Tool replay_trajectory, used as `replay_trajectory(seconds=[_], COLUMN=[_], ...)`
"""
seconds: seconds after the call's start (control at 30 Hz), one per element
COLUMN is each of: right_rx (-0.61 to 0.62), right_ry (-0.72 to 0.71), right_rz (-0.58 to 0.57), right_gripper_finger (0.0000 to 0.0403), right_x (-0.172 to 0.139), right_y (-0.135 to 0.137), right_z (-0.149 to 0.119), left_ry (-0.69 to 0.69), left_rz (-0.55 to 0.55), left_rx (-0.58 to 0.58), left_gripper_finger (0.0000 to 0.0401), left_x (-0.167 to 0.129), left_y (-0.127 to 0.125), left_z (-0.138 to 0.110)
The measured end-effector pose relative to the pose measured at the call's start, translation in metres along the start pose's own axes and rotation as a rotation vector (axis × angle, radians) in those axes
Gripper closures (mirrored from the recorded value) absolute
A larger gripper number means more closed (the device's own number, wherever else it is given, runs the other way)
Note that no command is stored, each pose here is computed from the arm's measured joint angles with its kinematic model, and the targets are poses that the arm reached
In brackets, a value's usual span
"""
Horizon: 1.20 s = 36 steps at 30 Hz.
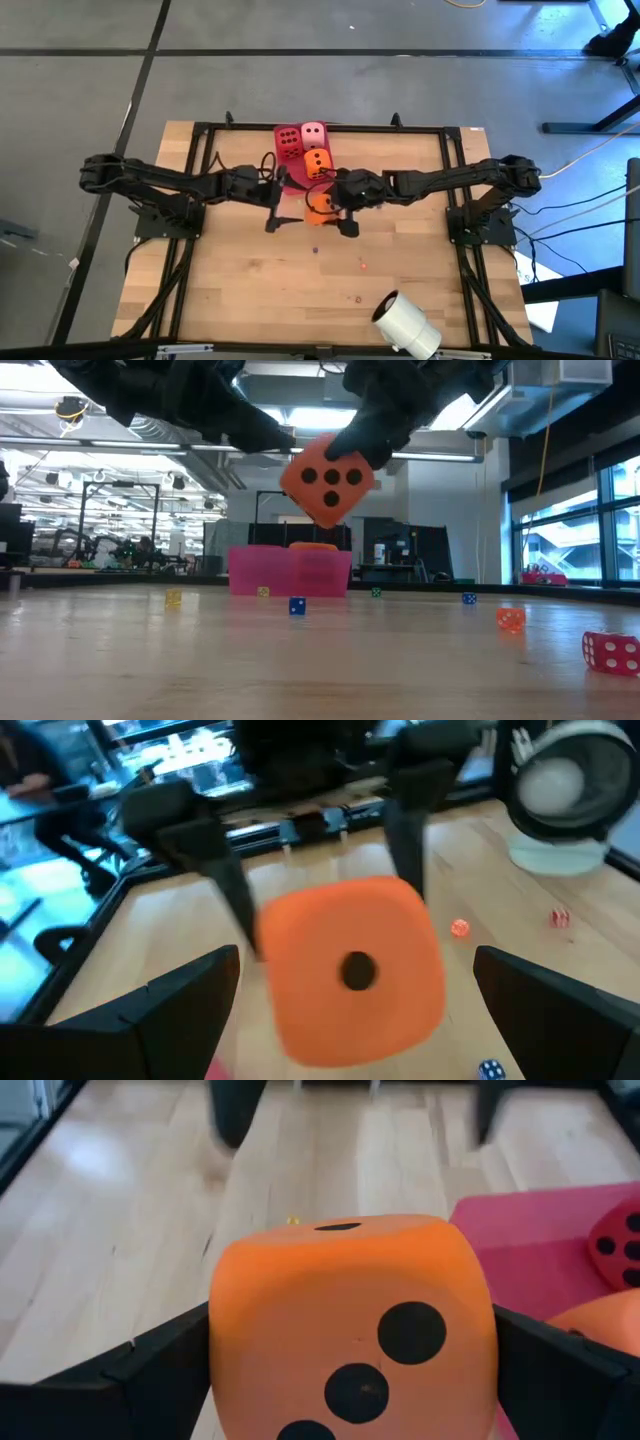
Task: Pick & Place Dice
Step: Put the big orange dice into the red bin
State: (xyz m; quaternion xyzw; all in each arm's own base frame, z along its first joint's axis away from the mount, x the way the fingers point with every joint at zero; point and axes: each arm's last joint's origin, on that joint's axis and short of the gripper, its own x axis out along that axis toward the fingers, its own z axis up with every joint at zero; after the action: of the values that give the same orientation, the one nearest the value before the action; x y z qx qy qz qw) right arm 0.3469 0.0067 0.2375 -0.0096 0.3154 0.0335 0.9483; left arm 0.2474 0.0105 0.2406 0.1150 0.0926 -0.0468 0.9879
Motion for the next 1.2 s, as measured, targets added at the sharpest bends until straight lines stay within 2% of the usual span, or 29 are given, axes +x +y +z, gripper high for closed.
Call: replay_trajectory(seconds=[0.23, 0.43, 0.63, 0.83, 0.97, 1.07, 1.2], right_rx=[0.051, 0.126, 0.186, 0.299, 0.34, 0.329, 0.242], right_ry=[-0.046, -0.046, -0.065, -0.08, -0.068, -0.066, -0.075], right_rz=[-0.003, 0.002, 0.119, 0.146, 0.228, 0.254, 0.249], right_gripper_finger=[0.0003, 0.0003, 0.0003, 0.0003, 0.0003, 0.0003, 0.0003], right_x=[0.0, 0.0, 0.0, -0.001, -0.001, -0.002, -0.002], right_y=[0.0, 0.0, 0.001, -0.003, -0.006, -0.008, -0.009], right_z=[0.004, 0.004, 0.007, 0.009, 0.009, 0.009, 0.008], left_ry=[-0.015, -0.004, 0.024, 0.023, 0.02, 0.019, -0.002], left_rz=[-0.048, -0.015, 0.031, 0.029, 0.024, 0.023, -0.011], left_rx=[0.21, 0.44, 0.65, 0.682, 0.681, 0.671, 0.617], left_gripper_finger=[0.0001, 0.0001, 0.0001, 0.0001, 0.0001, 0.0001, 0.0001], left_x=[0.001, 0.002, 0.002, 0.002, 0.002, 0.002, 0.002], left_y=[-0.014, -0.024, -0.029, -0.031, -0.031, -0.031, -0.032], left_z=[0.003, 0.005, 0.007, 0.007, 0.007, 0.007, 0.007])
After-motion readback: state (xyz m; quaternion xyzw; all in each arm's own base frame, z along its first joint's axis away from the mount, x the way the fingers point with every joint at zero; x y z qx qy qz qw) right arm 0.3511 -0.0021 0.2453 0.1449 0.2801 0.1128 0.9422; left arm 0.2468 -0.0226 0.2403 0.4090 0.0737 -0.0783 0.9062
